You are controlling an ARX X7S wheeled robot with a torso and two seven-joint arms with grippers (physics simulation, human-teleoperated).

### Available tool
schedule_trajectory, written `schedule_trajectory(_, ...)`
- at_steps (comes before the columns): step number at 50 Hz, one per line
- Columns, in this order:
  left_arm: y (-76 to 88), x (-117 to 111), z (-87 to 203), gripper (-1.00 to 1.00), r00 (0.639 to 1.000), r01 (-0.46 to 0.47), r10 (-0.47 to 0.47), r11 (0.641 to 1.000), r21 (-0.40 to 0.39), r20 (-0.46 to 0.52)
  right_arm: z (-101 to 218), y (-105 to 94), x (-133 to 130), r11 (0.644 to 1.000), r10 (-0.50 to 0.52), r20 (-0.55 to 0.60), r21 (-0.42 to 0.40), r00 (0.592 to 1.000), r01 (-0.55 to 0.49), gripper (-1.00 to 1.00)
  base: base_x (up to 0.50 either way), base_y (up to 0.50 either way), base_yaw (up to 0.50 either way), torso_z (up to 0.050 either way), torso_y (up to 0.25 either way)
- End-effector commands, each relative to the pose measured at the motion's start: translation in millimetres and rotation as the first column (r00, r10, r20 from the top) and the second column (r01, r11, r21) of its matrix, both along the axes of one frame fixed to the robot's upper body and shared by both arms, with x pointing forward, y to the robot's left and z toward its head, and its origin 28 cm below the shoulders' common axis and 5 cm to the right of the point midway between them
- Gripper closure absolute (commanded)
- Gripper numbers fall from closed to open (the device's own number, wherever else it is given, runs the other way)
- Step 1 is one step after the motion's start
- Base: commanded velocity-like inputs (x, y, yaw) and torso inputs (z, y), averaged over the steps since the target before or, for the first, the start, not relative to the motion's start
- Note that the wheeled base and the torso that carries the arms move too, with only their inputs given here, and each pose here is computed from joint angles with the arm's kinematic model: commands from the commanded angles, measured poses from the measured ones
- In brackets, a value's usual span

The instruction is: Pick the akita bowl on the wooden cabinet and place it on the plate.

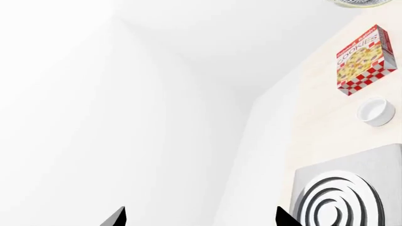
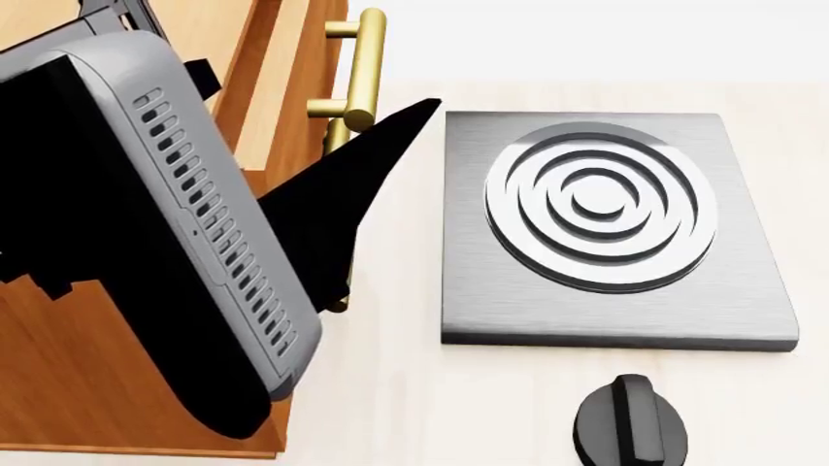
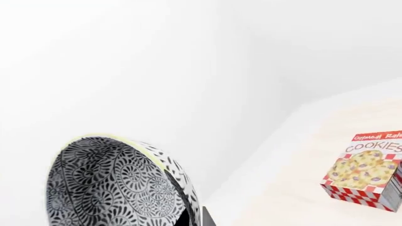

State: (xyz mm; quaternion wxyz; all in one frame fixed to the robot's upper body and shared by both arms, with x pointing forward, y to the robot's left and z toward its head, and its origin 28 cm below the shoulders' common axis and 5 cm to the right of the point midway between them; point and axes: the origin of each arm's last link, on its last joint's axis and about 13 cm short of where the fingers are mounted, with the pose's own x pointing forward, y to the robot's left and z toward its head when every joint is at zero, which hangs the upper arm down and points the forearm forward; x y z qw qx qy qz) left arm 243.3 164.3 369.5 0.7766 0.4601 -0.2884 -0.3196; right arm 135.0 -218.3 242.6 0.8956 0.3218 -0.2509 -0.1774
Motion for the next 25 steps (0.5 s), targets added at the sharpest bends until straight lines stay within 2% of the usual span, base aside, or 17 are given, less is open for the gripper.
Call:
schedule_trajectory(1,0.8,0,-1,-1.0,1.0,-0.001,0.001,1.0,-0.002,-0.002,5,-9.1,-3,0.998,-0.046,0.038,0.042,0.998,0.044,1.0,0.0,0.0,0.0,0.0,0.0)
schedule_trajectory(18,0.9,1,-2,-1.0,1.0,-0.001,0.001,1.0,-0.006,-0.002,6,-25.5,8,0.99,-0.126,-0.062,0.062,0.99,0.13,1.0,0.0,0.0,0.0,0.0,0.001)
schedule_trajectory(19,1.0,1,-2,-1.0,1.0,0.0,0.0,1.0,-0.007,-0.001,4,-26.9,12,0.989,-0.12,-0.118,0.071,0.986,0.128,1.0,0.0,0.0,0.0,0.0,0.0)
schedule_trajectory(25,1.6,1,-2,-1.0,1.0,-0.002,0.002,1.0,-0.009,-0.001,5,-28.5,18,0.988,-0.097,-0.197,0.099,0.975,0.119,1.0,0.0,0.0,0.0,0.0,0.0)
